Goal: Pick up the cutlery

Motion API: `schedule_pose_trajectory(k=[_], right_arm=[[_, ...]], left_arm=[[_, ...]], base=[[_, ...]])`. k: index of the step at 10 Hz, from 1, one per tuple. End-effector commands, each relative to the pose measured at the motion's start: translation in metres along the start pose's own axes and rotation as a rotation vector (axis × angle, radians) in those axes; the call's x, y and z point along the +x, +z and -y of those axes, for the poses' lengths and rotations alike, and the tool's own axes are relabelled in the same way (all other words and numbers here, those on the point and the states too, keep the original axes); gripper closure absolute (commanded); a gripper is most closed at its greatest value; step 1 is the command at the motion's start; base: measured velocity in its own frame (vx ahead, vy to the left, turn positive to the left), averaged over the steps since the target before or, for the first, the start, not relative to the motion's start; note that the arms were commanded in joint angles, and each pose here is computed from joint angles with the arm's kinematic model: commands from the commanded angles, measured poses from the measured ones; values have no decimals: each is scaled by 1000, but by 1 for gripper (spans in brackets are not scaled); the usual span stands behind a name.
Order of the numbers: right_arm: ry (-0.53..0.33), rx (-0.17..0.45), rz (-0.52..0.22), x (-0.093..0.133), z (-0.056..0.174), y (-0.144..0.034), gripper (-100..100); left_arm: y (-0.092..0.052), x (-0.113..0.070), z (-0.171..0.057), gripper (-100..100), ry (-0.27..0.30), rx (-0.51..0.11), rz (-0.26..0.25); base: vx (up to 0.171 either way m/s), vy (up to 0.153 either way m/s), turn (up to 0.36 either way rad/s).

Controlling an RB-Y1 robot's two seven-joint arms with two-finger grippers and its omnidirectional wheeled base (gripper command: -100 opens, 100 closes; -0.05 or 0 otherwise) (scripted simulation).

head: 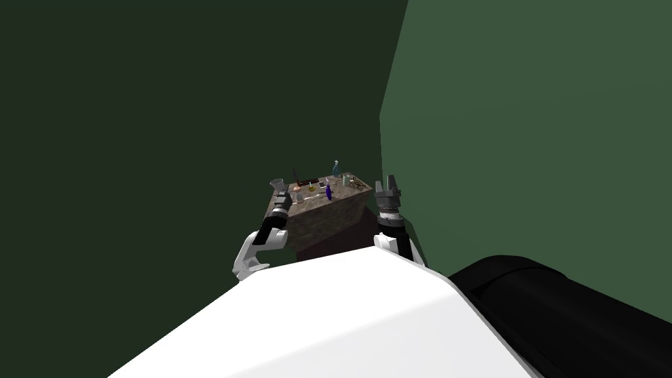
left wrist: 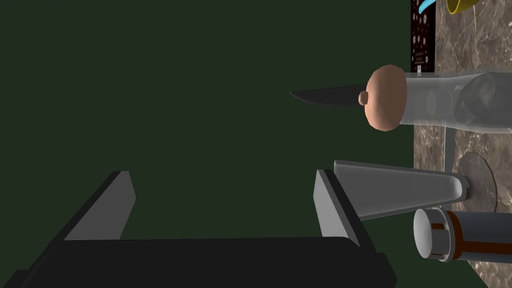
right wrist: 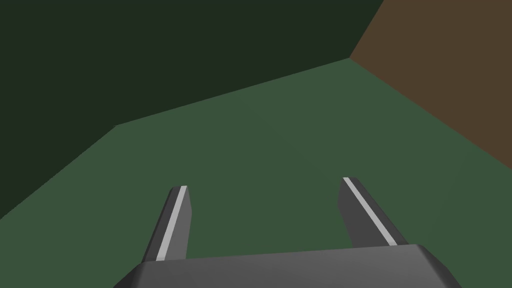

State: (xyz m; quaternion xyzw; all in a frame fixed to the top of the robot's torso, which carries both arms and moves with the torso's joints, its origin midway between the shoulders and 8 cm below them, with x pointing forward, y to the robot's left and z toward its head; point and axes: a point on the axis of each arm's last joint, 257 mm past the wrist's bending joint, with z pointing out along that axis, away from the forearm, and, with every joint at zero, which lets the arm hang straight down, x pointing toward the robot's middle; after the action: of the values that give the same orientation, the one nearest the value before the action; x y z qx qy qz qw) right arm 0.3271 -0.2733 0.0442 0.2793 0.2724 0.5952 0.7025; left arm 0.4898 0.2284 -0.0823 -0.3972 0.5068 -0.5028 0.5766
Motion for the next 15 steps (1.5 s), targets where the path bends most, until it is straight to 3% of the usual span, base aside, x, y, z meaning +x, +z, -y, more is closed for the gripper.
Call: schedule_pose_trajectory(k=[1, 3, 6, 8, 10, 12, 15], right_arm=[[0, 0, 0, 0, 0, 0, 0], [0, 0, 0, 0, 0, 0, 0], [0, 0, 0, 0, 0, 0, 0], [0, 0, 0, 0, 0, 0, 0], [0, 0, 0, 0, 0, 0, 0], [0, 0, 0, 0, 0, 0, 0], [0, 0, 0, 0, 0, 0, 0]], left_arm=[[0, -1, -9, -100, -2, -36, 3], [7, -2, -23, -100, -8, -92, 8], [7, -2, -26, -100, -8, -105, 9], [12, -5, -42, -100, -13, -170, 18], [12, -5, -44, -100, -13, -175, 18], [16, -8, -59, -100, -19, -238, 29], [19, -12, -75, -100, -25, -303, 43]], base=[[9, -11, -31], [5, -8, 0], [8, -20, 13], [6, -12, -12], [-3, -28, 68], [-3, -135, 38], [9, -14, -29]])
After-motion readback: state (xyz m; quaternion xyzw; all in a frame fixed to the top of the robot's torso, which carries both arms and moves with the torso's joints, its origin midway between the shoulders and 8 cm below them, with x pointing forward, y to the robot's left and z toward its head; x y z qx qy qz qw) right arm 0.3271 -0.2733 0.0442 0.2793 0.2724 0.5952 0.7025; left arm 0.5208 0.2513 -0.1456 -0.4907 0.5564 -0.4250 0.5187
